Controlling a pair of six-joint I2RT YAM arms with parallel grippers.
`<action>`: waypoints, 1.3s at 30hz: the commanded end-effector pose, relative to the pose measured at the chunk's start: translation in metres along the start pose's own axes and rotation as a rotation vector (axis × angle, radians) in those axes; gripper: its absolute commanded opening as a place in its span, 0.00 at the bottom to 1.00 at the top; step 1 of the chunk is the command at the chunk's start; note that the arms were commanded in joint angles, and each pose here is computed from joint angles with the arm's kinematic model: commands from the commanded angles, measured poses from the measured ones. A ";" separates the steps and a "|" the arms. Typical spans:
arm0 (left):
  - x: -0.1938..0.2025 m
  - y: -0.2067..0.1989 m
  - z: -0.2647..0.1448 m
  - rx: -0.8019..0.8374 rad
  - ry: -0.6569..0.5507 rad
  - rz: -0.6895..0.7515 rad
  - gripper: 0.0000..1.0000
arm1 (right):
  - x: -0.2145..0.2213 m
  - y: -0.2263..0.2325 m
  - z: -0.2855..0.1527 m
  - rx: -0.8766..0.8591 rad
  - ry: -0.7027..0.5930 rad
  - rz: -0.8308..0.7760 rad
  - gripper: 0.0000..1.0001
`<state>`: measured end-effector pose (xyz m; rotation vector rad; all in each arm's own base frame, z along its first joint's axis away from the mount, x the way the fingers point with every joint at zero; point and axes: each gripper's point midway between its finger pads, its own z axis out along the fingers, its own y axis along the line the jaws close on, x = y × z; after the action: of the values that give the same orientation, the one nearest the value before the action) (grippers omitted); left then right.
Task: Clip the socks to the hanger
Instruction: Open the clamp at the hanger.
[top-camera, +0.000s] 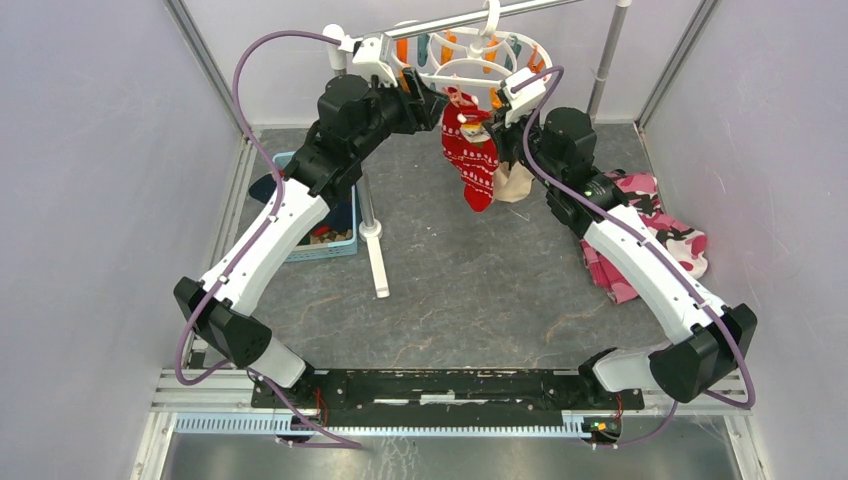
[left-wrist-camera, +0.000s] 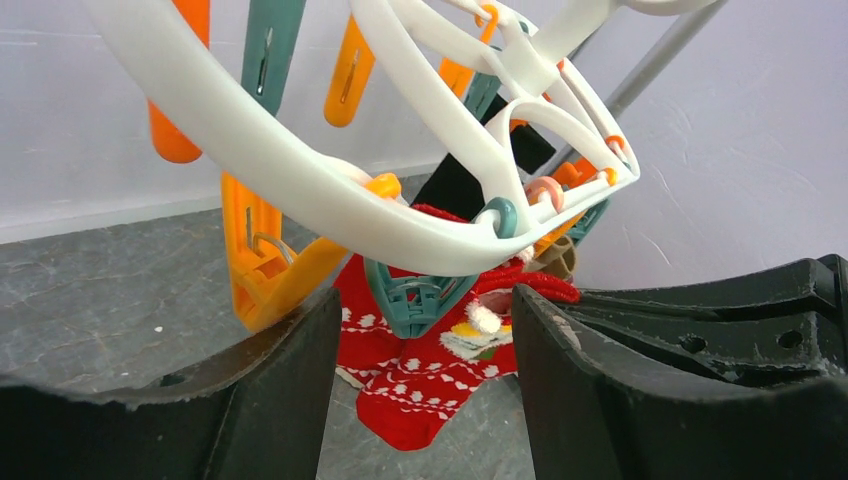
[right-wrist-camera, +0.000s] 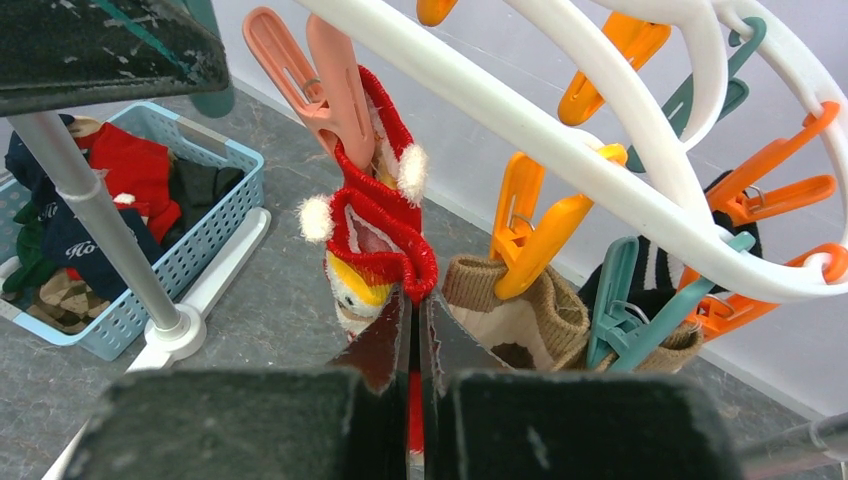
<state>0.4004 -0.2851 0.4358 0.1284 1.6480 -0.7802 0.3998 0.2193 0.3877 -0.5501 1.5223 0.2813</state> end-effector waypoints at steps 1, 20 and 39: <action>-0.034 -0.008 -0.001 0.006 -0.117 0.082 0.68 | -0.024 -0.004 -0.006 0.000 -0.067 0.015 0.00; -0.044 -0.012 0.004 -0.036 -0.189 0.151 0.56 | -0.024 -0.007 -0.007 0.000 -0.068 0.022 0.00; -0.043 -0.020 0.000 -0.038 -0.186 0.155 0.11 | -0.032 0.004 -0.011 -0.071 -0.088 0.015 0.00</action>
<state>0.4033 -0.2882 0.4565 0.1554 1.5294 -0.6312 0.3978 0.2224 0.3872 -0.5708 1.5189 0.3275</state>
